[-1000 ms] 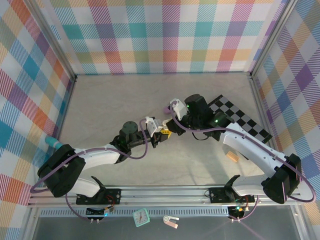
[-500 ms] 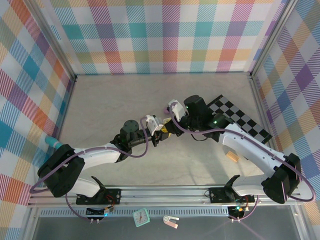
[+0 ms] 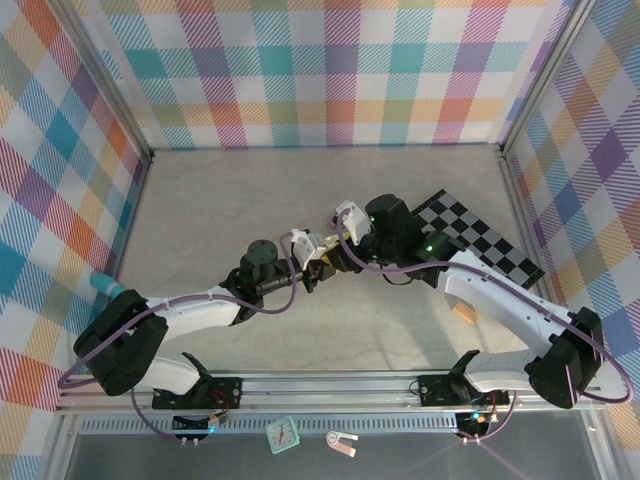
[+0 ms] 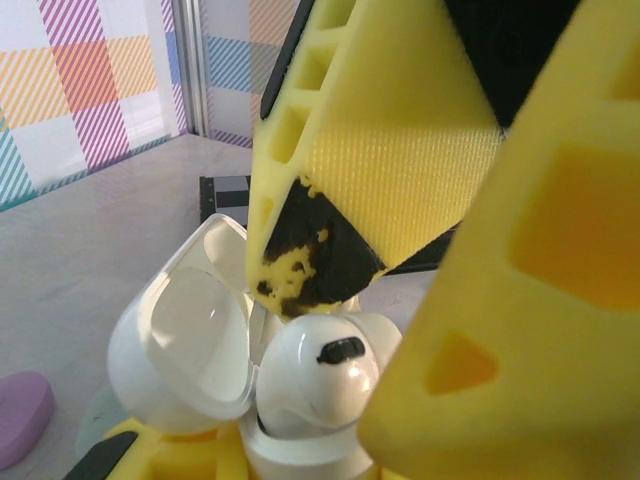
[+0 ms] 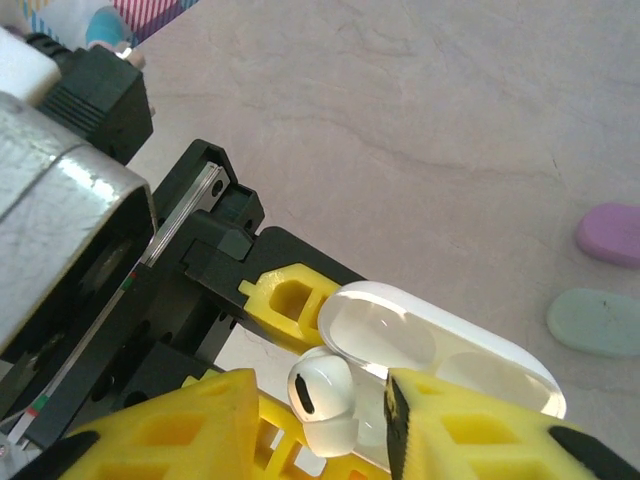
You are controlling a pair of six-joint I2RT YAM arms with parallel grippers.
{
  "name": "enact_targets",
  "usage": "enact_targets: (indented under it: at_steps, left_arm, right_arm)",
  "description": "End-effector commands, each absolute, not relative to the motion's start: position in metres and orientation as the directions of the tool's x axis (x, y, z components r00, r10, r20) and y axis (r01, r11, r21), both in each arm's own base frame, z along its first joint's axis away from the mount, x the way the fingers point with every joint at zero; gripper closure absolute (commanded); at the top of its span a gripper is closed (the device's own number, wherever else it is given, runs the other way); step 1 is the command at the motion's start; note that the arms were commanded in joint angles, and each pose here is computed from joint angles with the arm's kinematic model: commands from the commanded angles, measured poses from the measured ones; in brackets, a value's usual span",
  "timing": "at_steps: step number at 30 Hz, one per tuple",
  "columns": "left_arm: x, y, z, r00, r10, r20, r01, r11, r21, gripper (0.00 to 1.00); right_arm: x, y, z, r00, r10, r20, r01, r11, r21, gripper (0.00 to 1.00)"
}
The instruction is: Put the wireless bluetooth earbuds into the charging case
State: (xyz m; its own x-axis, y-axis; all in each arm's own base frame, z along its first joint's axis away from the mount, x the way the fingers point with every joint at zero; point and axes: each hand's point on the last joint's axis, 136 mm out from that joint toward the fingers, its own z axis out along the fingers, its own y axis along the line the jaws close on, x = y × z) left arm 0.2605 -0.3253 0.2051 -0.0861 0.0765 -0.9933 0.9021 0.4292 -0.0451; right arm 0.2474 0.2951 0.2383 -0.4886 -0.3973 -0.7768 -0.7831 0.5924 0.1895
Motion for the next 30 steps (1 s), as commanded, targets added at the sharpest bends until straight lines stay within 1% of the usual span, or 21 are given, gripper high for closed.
enact_targets:
  at_steps: [1, 6, 10, 15, 17, 19, 20, 23, 30]
  left_arm:
    - [0.252, -0.329, 0.250, 0.012, -0.017, -1.000, 0.918, 0.398, 0.004, 0.94]
    - [0.253, -0.328, 0.248, 0.010, -0.011, -1.000, 0.914, 0.406, 0.005, 0.94]
    - [0.253, -0.329, 0.247, 0.010, -0.011, -1.000, 0.915, 0.403, 0.005, 0.94]
    - [0.253, -0.328, 0.248, 0.016, -0.024, -1.000, 0.914, 0.405, 0.005, 0.95]
    - [0.252, -0.328, 0.249, 0.016, -0.026, -1.000, 0.917, 0.400, 0.005, 0.95]
    - [0.251, -0.328, 0.250, 0.016, -0.033, -0.999, 0.918, 0.396, 0.002, 0.95]
    - [0.250, -0.328, 0.250, 0.017, -0.036, -0.999, 0.919, 0.394, 0.002, 0.95]
    - [0.250, -0.328, 0.252, 0.017, -0.043, -0.999, 0.920, 0.393, -0.001, 0.95]
    - [0.248, -0.327, 0.253, 0.017, -0.047, -0.999, 0.921, 0.390, -0.002, 0.95]
  right_arm:
    - [0.256, 0.283, 0.247, -0.499, -0.372, -0.783, -0.744, 0.647, 0.166, 0.58]
    - [0.249, 0.286, 0.264, -0.474, -0.323, -0.819, -0.760, 0.620, 0.196, 0.55]
    - [0.242, 0.287, 0.275, -0.463, -0.284, -0.840, -0.777, 0.587, 0.230, 0.55]
    - [0.252, 0.271, 0.280, -0.468, -0.219, -0.856, -0.728, 0.644, 0.234, 0.54]
    - [0.255, 0.267, 0.277, -0.476, -0.217, -0.852, -0.716, 0.659, 0.233, 0.46]
    - [0.255, 0.268, 0.274, -0.483, -0.225, -0.846, -0.718, 0.655, 0.235, 0.36]
    - [0.255, 0.269, 0.272, -0.489, -0.231, -0.841, -0.720, 0.651, 0.239, 0.32]
    - [0.254, 0.274, 0.267, -0.502, -0.242, -0.830, -0.727, 0.637, 0.254, 0.29]
    - [0.258, 0.279, 0.255, -0.531, -0.261, -0.806, -0.720, 0.641, 0.267, 0.29]
